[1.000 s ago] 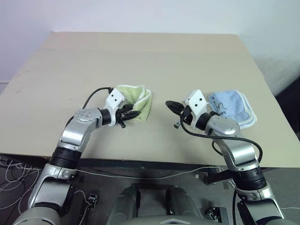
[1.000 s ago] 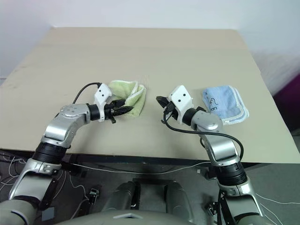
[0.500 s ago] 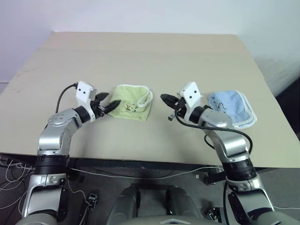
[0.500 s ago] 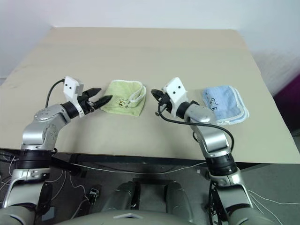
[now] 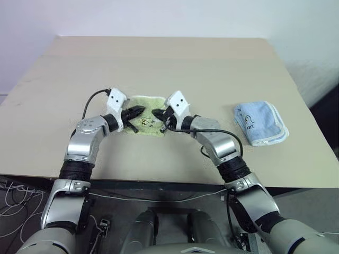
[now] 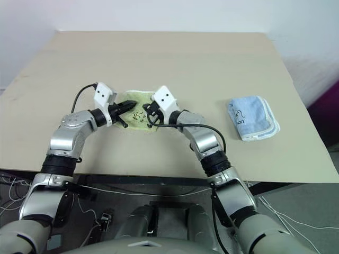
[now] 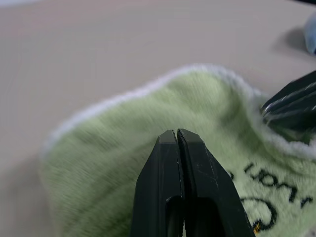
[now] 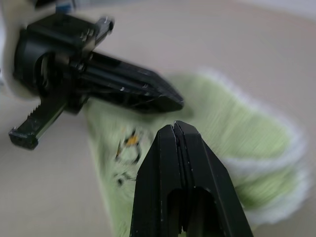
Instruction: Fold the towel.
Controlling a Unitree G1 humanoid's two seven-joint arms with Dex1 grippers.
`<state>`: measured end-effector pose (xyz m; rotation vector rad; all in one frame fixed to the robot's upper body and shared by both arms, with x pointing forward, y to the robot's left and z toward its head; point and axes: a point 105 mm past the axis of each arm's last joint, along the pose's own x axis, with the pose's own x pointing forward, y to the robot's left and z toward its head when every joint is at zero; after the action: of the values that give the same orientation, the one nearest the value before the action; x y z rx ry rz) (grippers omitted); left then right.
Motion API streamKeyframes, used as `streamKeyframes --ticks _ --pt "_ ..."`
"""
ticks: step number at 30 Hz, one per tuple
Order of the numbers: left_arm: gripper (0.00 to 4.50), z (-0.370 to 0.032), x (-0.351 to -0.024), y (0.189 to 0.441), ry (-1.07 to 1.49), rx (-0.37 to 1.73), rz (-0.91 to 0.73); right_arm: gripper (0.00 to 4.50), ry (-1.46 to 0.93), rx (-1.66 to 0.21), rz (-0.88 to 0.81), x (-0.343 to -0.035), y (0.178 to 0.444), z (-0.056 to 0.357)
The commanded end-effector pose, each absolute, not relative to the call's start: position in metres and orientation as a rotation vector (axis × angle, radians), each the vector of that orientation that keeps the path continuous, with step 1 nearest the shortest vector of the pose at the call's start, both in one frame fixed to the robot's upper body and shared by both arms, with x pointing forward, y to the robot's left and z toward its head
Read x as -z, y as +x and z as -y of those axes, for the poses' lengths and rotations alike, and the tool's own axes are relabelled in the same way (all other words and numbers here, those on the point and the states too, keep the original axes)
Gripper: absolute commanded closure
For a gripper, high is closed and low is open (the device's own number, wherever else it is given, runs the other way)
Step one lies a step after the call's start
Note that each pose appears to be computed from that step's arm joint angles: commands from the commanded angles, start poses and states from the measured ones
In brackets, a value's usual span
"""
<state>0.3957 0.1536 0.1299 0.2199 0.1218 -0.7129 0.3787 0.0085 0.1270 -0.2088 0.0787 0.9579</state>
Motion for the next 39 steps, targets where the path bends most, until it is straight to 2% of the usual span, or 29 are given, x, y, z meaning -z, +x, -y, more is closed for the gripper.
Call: streamKeyframes --ticks 1,5,9,12,17,21,25,31,32,36,39 --pt "4.44 -0.170 -0.107 0.401 0.354 0.646 -0.216 4.50 -0.260 -0.927 -0.154 -0.102 0.383 -0.006" --pt "4.44 -0.171 -0.098 0.398 0.334 0.647 -0.226 4.50 -0.266 -0.904 -0.167 -0.094 0.384 0.001" --pt "4.44 -0.167 -0.130 0.396 0.168 0.655 -0.076 4.50 -0.248 -0.902 -0.055 -0.117 0.381 0.006" --pt "4.44 -0.182 -0.159 0.397 0.034 0.593 0.028 4.50 -0.258 -0.879 0.026 -0.138 0.377 0.018" --pt "4.44 -0.217 -0.165 0.393 -0.179 0.487 -0.011 4.50 -0.251 -0.810 0.093 -0.164 0.369 0.047" --pt "3.56 -0.235 -0.156 0.385 -0.393 0.447 -0.114 4.50 -0.282 -0.761 0.102 -0.171 0.366 0.064" --pt "2.26 -0.234 -0.139 0.376 -0.492 0.457 -0.234 4.50 -0.293 -0.742 0.110 -0.178 0.362 0.071" --pt "0.20 -0.209 -0.109 0.364 -0.622 0.558 -0.411 4.50 -0.306 -0.743 0.120 -0.183 0.356 0.073" --pt "0.01 -0.206 -0.105 0.363 -0.626 0.566 -0.432 4.50 -0.306 -0.743 0.119 -0.183 0.356 0.074" --pt "0.01 -0.193 -0.089 0.366 -0.624 0.584 -0.516 4.50 -0.301 -0.743 0.119 -0.183 0.353 0.073" --pt "0.01 -0.170 -0.093 0.367 -0.638 0.660 -0.522 4.50 -0.297 -0.738 0.121 -0.183 0.350 0.072"
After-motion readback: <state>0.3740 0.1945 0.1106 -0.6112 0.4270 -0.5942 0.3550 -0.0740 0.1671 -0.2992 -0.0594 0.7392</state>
